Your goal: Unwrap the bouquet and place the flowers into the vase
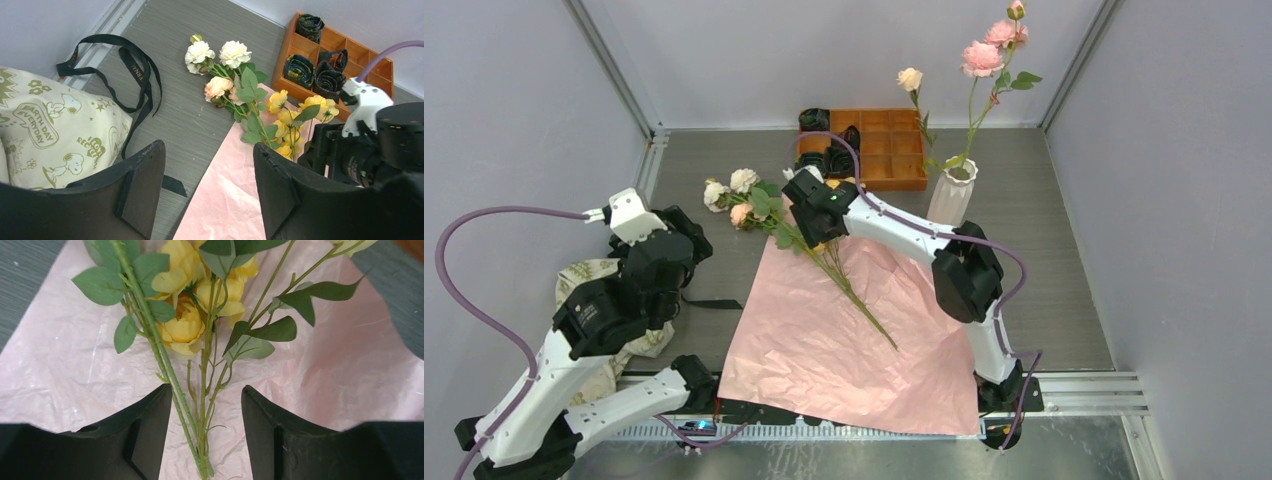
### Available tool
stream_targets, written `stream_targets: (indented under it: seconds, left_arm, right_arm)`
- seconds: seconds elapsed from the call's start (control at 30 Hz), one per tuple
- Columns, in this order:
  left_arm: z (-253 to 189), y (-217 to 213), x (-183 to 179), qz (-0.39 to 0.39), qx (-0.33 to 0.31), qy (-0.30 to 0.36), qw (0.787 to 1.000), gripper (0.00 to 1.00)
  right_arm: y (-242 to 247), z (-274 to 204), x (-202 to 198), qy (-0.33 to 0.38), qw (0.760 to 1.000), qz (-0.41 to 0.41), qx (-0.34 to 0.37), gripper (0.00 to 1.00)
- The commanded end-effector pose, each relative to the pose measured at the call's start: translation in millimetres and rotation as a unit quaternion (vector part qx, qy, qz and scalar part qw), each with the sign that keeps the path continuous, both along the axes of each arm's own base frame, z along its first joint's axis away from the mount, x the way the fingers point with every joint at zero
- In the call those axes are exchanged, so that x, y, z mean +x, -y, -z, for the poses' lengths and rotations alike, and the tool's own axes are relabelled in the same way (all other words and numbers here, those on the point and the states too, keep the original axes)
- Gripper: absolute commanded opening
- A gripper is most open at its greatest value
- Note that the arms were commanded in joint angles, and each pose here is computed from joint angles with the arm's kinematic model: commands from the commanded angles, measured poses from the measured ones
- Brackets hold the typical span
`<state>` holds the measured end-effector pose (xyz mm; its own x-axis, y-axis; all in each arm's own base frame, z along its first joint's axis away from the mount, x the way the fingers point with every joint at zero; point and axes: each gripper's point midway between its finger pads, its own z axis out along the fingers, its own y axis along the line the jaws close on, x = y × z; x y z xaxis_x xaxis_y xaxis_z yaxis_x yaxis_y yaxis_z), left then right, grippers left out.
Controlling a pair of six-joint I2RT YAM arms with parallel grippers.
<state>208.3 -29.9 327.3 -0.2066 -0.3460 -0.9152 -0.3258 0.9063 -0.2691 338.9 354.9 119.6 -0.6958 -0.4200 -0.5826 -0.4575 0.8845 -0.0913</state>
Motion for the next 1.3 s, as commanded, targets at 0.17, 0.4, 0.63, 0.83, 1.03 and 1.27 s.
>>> stream_targets:
  seconds: [0.17, 0.4, 0.63, 0.83, 1.03, 1.27]
  left_arm:
    - [-1.3, 9.9, 8.5, 0.005, 0.0, 0.0, 1.0, 0.66]
    - [1.2, 11.1, 9.2, 0.006, 0.0, -0.001, 1.0, 0.66]
    - [3.2, 11.7, 9.4, 0.007, 0.002, -0.003, 1.0, 0.66]
    - [5.7, 12.7, 9.6, 0.008, 0.002, -0.006, 1.0, 0.66]
    - [6.6, 13.5, 9.6, 0.01, 0.001, -0.007, 1.0, 0.66]
    - [6.9, 13.6, 8.6, 0.012, -0.002, -0.007, 1.0, 0.66]
  right_arm:
    - [-5.3, 31.3, 9.0, -0.038, 0.999, 0.008, 0.018, 0.56]
    - [1.5, 55.4, 25.2, -0.057, 0.998, 0.019, 0.009, 0.51]
    - [7.6, 71.2, 42.8, -0.077, 0.996, 0.033, 0.013, 0.38]
    - [6.6, 72.7, 43.3, -0.079, 0.996, 0.03, 0.012, 0.18]
    - [11.3, 44.1, 46.2, -0.052, 0.998, 0.032, 0.02, 0.03]
    - [20.6, -28.1, 42.0, 0.002, 0.998, 0.033, 0.057, 0.01]
